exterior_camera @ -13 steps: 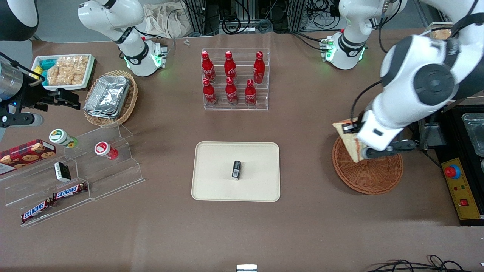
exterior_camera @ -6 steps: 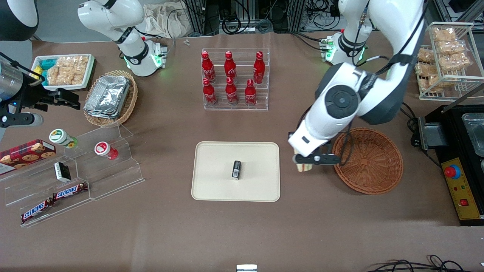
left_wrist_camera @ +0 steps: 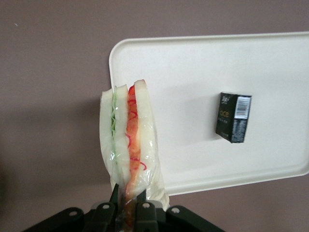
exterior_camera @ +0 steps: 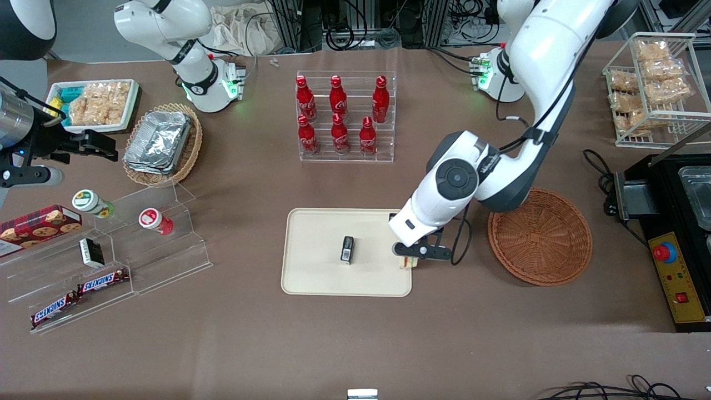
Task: Place sandwich from basket to tray
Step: 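Carry the held sandwich over the cream tray beside the black box, then lower the sandwich onto the tray and open the left gripper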
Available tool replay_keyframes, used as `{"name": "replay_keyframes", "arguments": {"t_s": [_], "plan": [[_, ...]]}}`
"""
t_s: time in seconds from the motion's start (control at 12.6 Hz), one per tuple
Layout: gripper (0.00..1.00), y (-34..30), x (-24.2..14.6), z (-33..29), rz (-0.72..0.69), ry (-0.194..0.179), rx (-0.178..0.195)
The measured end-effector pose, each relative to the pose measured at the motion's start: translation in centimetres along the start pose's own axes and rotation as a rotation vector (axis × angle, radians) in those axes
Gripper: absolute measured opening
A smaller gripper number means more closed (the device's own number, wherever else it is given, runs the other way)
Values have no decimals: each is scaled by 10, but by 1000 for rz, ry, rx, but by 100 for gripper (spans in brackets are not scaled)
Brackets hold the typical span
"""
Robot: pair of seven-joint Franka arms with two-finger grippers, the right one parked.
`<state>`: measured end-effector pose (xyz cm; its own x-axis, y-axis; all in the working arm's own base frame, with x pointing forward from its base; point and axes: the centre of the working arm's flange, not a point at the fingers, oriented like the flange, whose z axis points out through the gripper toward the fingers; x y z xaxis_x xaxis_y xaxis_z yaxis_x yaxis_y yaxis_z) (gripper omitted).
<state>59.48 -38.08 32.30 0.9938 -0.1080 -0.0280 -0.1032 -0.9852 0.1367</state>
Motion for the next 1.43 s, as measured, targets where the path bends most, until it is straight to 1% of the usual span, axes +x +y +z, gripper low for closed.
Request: {"name": "replay_keyframes", "arguments": {"t_s": [0.4,0.71,0.87,1.03,1.43], "plan": [[14,-6,0,53,8,-63,10],[14,4,-2,74,25,-50,-9],[15,7,0,74,26,-33,-21],[29,8,1,73,23,-25,-25],[84,7,3,70,3,-20,-27]]}}
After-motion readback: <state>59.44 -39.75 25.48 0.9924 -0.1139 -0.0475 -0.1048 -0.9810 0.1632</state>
